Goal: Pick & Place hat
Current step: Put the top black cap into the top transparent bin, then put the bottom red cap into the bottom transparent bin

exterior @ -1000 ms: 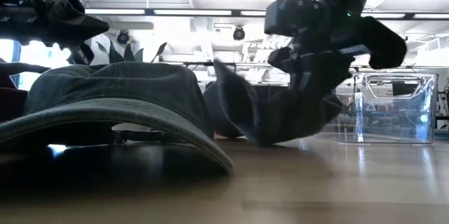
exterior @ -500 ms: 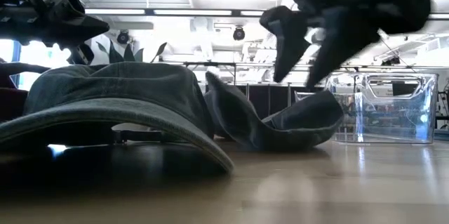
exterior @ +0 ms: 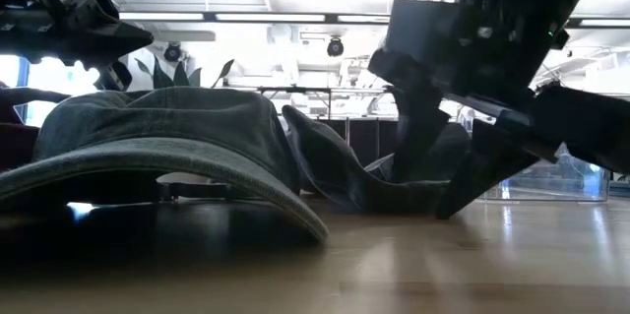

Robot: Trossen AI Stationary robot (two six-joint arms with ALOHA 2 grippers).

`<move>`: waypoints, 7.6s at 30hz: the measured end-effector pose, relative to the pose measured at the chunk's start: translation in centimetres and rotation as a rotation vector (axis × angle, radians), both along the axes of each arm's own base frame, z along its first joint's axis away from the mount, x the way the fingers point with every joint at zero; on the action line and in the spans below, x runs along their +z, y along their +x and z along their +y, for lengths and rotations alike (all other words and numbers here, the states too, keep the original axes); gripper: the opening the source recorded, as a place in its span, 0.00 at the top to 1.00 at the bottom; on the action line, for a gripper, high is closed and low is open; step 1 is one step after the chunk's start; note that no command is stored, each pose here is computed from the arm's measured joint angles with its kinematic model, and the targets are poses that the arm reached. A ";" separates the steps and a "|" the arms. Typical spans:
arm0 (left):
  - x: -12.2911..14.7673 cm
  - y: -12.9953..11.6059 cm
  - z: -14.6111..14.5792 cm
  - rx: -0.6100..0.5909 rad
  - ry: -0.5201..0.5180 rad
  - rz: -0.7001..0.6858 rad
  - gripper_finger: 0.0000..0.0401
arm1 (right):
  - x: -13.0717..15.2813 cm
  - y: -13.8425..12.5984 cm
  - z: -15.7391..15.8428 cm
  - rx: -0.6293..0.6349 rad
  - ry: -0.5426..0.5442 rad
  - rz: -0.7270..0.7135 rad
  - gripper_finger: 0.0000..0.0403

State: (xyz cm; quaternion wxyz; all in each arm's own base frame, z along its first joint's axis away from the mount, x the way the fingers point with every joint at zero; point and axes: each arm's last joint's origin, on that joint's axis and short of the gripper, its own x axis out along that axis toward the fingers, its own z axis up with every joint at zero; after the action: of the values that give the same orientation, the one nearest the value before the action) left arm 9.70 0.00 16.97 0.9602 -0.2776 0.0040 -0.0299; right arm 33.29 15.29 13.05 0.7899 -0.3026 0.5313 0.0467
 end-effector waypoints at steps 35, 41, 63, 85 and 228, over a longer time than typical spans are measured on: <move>0.0 0.0 0.0 -0.003 -0.018 0.001 1.00 | 29.6 -7.6 -14.5 -0.354 0.114 -0.307 0.99; 0.0 0.0 0.0 -0.002 -0.018 0.002 1.00 | 32.1 -12.4 -16.7 -0.468 0.081 -0.397 0.99; 0.0 0.0 0.0 -0.003 -0.018 0.002 1.00 | 21.8 -13.4 -20.4 -0.779 0.008 0.049 0.98; 0.0 0.0 0.0 -0.002 -0.018 0.002 1.00 | 19.4 -12.9 -22.0 -0.845 -0.157 0.012 0.96; 13.6 10.4 -7.0 0.350 0.718 1.387 0.98 | 8.2 0.1 0.8 -0.209 0.196 -0.480 0.75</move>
State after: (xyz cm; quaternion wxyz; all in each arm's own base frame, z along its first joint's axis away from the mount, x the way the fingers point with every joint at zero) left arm 20.12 -6.95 30.61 0.7605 0.0965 0.5659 0.3035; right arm 33.44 16.08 21.22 0.9192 -0.1708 0.3503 -0.0571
